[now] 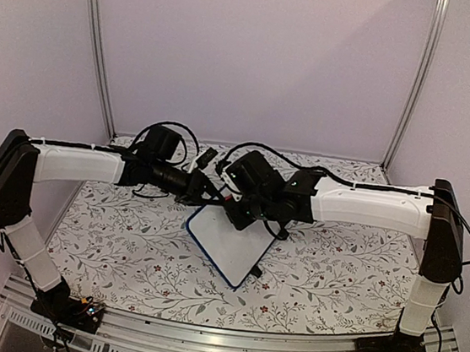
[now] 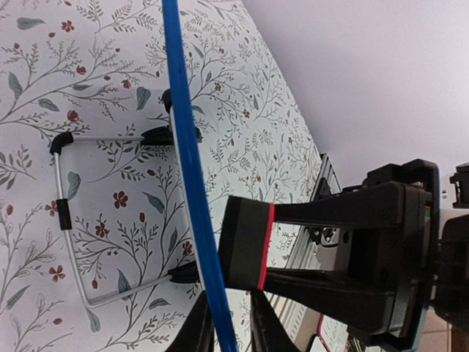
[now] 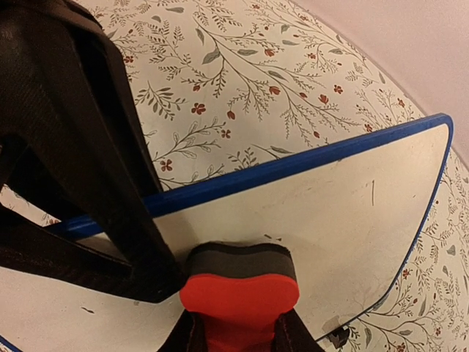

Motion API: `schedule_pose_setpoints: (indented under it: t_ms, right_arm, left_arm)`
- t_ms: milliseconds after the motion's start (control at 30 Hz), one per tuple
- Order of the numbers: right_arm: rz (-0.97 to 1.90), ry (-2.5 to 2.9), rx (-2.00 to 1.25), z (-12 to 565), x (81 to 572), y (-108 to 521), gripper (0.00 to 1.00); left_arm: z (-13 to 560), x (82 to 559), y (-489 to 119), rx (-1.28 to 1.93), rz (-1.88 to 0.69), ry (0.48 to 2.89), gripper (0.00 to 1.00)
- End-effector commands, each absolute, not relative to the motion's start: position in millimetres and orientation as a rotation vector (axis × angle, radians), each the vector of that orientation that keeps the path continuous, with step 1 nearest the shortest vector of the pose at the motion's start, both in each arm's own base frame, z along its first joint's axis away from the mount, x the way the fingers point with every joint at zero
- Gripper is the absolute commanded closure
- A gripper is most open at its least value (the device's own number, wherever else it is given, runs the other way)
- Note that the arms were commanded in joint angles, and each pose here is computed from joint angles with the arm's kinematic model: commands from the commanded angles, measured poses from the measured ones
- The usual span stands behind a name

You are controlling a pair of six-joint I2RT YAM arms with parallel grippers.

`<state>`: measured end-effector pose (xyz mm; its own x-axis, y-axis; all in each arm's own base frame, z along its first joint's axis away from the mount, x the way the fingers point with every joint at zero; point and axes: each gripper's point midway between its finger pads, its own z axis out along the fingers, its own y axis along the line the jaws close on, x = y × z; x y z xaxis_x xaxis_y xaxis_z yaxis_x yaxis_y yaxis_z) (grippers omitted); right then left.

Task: Erase the whiteboard
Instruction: Erase the whiteboard at the center of the board.

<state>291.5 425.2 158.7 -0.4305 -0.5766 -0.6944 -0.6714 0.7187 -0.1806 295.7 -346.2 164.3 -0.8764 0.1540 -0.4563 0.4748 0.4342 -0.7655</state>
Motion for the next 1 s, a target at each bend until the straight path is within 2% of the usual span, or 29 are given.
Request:
schedule_pose_setpoints:
  t_ms: [0, 167, 333, 500, 967]
  right_arm:
    - [0.179, 2.163, -0.982, 152, 273, 427, 0.75]
    - [0.127, 2.17, -0.957, 146, 278, 418, 0.75]
    - [0.152, 2.176, -0.957, 145, 277, 420, 0.75]
    - [0.184, 2.141, -0.937, 159, 280, 426, 0.75]
    - [0.32, 2.024, -0.994, 185, 259, 473, 0.75]
  left_arm:
    - [210, 301, -348, 0.604, -1.479, 2.184, 0.79]
    - [214, 303, -343, 0.588, -1.49, 2.172, 0.69]
    - [208, 306, -342, 0.566, -1.483, 2.192, 0.69]
    - [199, 310, -341, 0.543, -1.461, 2.224, 0.82]
    - [194, 311, -340, 0.529, -1.455, 2.24, 0.94]
